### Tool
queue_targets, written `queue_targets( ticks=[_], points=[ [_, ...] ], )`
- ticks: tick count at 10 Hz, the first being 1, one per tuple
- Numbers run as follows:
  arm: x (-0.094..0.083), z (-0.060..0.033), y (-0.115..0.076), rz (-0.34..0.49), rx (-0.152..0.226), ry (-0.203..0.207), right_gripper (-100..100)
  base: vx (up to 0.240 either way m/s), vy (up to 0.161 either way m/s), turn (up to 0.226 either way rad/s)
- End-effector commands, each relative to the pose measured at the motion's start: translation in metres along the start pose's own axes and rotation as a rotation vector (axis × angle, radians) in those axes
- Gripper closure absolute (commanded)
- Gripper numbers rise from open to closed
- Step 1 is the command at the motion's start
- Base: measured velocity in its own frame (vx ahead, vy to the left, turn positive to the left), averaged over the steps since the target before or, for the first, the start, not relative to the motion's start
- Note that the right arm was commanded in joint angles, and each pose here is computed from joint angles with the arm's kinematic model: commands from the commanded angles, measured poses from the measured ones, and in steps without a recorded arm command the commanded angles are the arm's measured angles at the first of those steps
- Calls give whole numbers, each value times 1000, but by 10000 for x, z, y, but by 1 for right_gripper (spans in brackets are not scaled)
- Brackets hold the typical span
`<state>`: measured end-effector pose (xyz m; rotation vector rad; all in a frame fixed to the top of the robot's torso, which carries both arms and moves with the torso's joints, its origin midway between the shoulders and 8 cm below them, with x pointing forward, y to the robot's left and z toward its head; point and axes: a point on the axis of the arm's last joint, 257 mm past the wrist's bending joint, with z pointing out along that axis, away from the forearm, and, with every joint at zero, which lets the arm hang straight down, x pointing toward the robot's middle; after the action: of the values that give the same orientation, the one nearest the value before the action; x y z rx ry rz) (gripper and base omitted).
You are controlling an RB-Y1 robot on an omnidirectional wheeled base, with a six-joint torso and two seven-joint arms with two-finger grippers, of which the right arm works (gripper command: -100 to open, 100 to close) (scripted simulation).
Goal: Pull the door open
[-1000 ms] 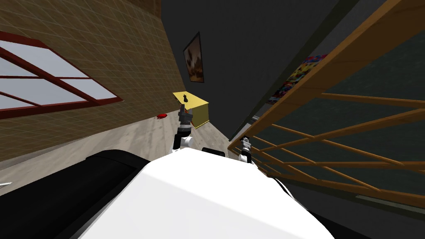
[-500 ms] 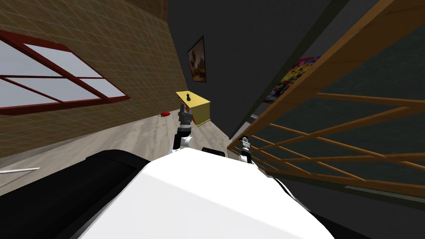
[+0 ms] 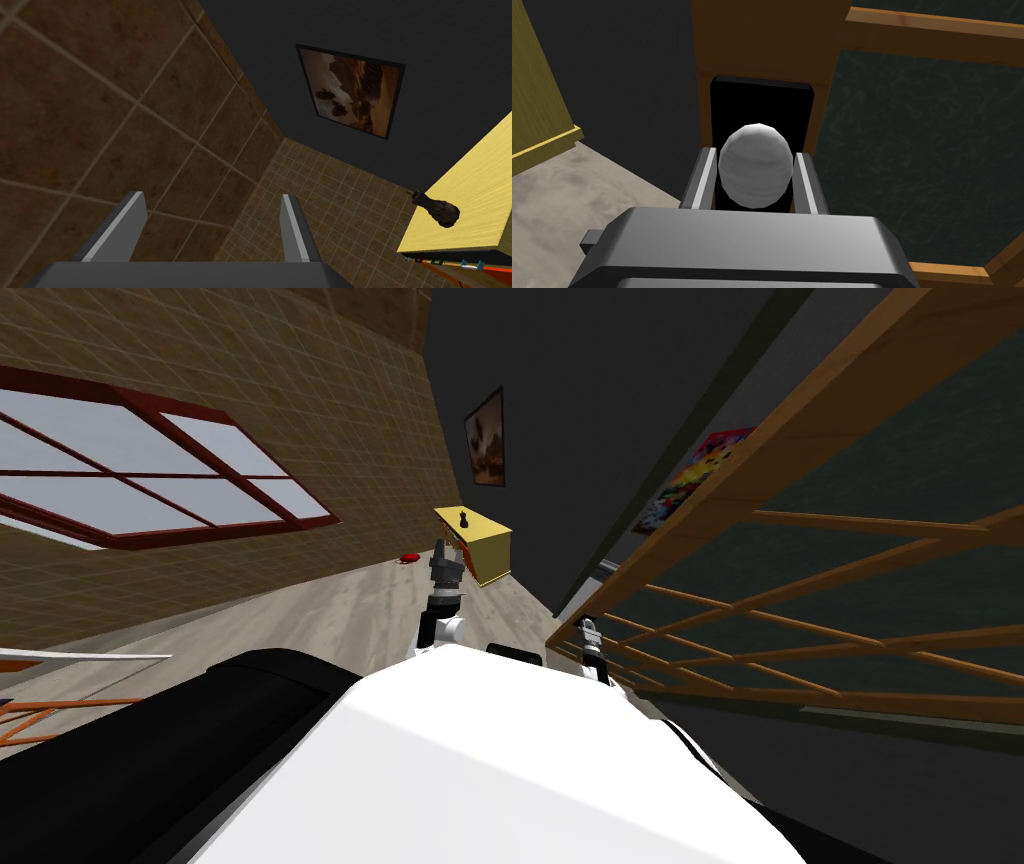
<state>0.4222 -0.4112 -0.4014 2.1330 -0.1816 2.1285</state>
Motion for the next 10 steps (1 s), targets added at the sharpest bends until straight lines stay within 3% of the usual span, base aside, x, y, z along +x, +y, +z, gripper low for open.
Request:
queue_targets(
  ticks=[1,2,3,4,9,10],
  points=[
    [13,-23,-38,2,26,2,100,-281,-5,64],
    [11,-13,-22,0,17,1,100,-124,8,11],
    [-8,-68,-81,0,55,-3,100,-164,-41,60],
    [-5,-77,-94,0,64,-2,100,-232,-52,62],
    [14,-210,-258,1,178,2,100,-224,-55,51],
    [2,-189,-241,-1,164,0,100,-117,-34,25]
  ],
)
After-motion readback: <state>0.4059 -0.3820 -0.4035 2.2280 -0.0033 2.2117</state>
